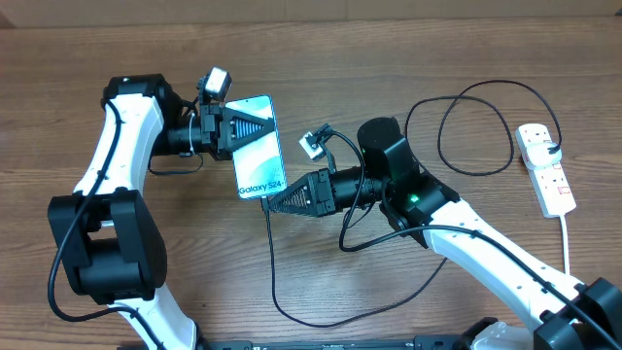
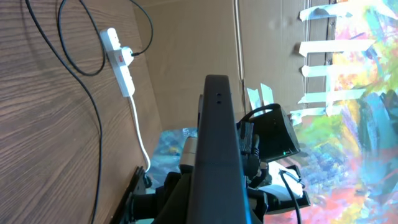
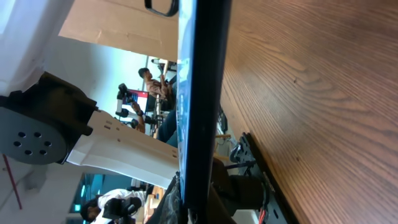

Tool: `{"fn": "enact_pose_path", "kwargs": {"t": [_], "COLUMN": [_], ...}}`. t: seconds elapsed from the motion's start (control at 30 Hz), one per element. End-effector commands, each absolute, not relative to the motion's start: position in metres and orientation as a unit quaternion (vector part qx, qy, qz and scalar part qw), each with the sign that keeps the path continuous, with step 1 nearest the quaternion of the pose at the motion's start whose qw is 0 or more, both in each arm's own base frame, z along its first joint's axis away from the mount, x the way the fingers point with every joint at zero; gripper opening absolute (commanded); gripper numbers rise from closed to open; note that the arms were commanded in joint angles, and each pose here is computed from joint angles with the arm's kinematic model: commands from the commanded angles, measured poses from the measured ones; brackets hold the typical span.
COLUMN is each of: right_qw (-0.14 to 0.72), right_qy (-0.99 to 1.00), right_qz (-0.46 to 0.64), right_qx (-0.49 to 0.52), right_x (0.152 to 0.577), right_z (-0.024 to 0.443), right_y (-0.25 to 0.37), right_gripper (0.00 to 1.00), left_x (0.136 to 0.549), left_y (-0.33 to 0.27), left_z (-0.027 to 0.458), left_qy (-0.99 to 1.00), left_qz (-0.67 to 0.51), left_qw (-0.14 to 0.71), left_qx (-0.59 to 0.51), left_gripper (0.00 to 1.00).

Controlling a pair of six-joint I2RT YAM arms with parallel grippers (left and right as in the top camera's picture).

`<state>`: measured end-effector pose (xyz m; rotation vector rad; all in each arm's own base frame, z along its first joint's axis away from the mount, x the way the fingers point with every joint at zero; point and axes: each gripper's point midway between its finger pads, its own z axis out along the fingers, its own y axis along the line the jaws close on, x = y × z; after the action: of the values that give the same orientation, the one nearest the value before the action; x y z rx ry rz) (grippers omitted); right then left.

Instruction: Plug charger to phone and switch on socket

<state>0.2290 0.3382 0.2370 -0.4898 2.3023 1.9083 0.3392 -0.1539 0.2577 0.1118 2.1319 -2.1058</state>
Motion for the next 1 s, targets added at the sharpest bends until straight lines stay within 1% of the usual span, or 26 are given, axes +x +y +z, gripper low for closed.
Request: {"fn": "enact_pose_path", "kwargs": {"t": [0.0,0.23,0.27,0.33,0.37,0.4,0.43,0.47,0.5,0.6,0.67,0.7,0.9,0.93,0.97], "right_qw": [0.144,0.146,0.145,0.142,0.141,0.139,0.141,0.142,0.143,0.133,0.117,0.110,0.074,0.069,0.066], "right_qy": [0.782,0.785,0.786,0.787,0.787,0.788,0.789,0.791,0.793,0.798,0.786,0.780,0.751,0.748,0.745], "right_qz": [0.599,0.596,0.596,0.595,0.595,0.594,0.591,0.588,0.585,0.579,0.593,0.601,0.629,0.632,0.633], "right_qx": [-0.092,-0.083,-0.083,-0.082,-0.084,-0.086,-0.090,-0.094,-0.098,-0.103,-0.127,-0.139,-0.186,-0.191,-0.200], "right_x": [0.280,0.282,0.282,0.281,0.281,0.280,0.279,0.279,0.278,0.274,0.266,0.262,0.241,0.238,0.233], "right_z": [0.233,0.232,0.231,0.230,0.230,0.229,0.227,0.225,0.223,0.217,0.222,0.224,0.234,0.234,0.235], "right_y": [0.325,0.324,0.324,0.324,0.324,0.323,0.323,0.323,0.322,0.319,0.318,0.318,0.316,0.317,0.319], "right_gripper": [0.04,0.04,0.10,0.43,0.57,0.67,0.77,0.84,0.88,0.92,0.98,1.00,1.00,0.99,0.96], "left_x": [0.325,0.320,0.320,0.319,0.319,0.318,0.318,0.318,0.319,0.318,0.319,0.319,0.320,0.320,0.321], "left_y": [-0.166,-0.175,-0.176,-0.177,-0.178,-0.178,-0.178,-0.178,-0.178,-0.178,-0.178,-0.178,-0.178,-0.178,-0.178], "left_z": [0.259,0.259,0.259,0.259,0.259,0.258,0.258,0.258,0.258,0.254,0.252,0.252,0.252,0.252,0.252], "left_qy": [0.723,0.723,0.723,0.723,0.723,0.724,0.724,0.724,0.724,0.729,0.732,0.731,0.731,0.731,0.731], "left_qz": [-0.687,-0.688,-0.688,-0.688,-0.687,-0.687,-0.687,-0.686,-0.686,-0.679,-0.676,-0.676,-0.676,-0.676,-0.676], "left_qw": [0.044,0.032,0.031,0.029,0.028,0.028,0.028,0.028,0.030,0.033,0.035,0.037,0.041,0.042,0.042], "left_qx": [0.052,0.060,0.062,0.063,0.064,0.065,0.065,0.065,0.068,0.077,0.082,0.083,0.087,0.088,0.087], "left_gripper": [0.04,0.04,0.04,0.04,0.04,0.04,0.04,0.04,0.04,0.04,0.04,0.04,0.05,0.05,0.04]}}
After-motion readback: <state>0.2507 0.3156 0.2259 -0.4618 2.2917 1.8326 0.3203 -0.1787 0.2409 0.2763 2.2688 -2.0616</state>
